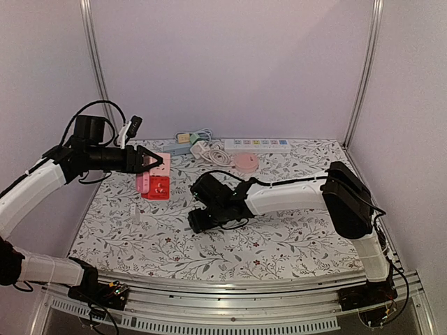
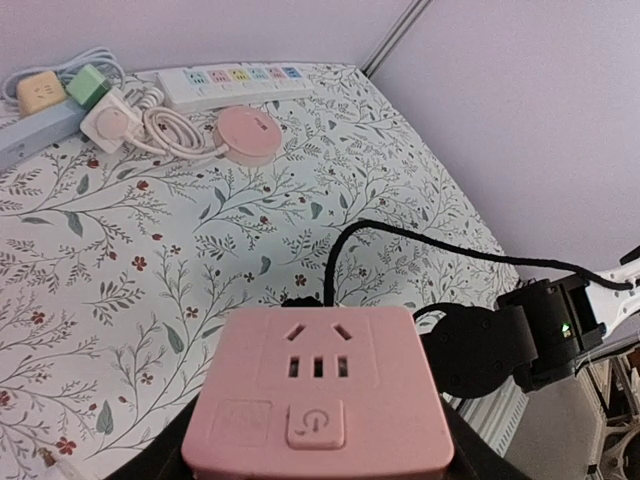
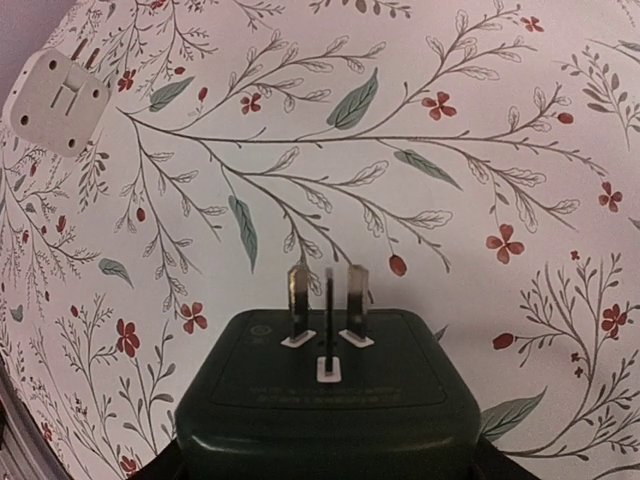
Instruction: Pull the plug off the socket
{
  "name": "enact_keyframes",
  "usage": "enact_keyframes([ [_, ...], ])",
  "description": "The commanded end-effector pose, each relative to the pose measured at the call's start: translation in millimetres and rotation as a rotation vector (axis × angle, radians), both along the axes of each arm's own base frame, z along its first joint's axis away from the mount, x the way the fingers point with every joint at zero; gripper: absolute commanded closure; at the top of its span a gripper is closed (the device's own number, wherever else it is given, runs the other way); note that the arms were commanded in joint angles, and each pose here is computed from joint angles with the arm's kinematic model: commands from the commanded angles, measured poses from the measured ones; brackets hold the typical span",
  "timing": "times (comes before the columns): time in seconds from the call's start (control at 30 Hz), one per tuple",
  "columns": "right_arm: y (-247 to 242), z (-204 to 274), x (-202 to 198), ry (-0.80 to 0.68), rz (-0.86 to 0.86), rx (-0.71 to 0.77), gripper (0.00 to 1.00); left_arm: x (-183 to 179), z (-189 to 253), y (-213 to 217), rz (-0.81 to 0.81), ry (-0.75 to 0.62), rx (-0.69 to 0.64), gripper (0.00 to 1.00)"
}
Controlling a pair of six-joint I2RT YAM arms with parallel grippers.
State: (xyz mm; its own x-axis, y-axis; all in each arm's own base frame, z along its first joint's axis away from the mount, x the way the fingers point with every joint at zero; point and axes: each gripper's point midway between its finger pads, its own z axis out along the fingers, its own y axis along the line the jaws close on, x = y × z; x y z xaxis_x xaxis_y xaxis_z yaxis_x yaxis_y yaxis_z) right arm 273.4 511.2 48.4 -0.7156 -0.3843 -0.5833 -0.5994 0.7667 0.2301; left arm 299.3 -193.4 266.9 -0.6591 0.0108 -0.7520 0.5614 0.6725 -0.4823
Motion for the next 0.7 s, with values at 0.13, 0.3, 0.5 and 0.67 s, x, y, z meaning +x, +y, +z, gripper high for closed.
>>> enact_keyframes([
  [0.13,13,-3,1,-0.018,-0.011,0.029,0.14,0,6,-12,-0.044,-0.018,-0.05,0.93],
  [0.3,5,15,9,-0.079,-0.045,0.036,0.08,-4,10,-14,-0.054,-0.034,-0.048,0.93],
  [0.5,-20,69,6,-0.155,-0.066,0.076,0.04,-6,21,-10,-0.025,-0.085,-0.034,0.93],
  [0.67,-50,101,-5,-0.184,-0.07,0.098,0.03,-10,24,-10,0.047,-0.096,-0.033,0.93],
])
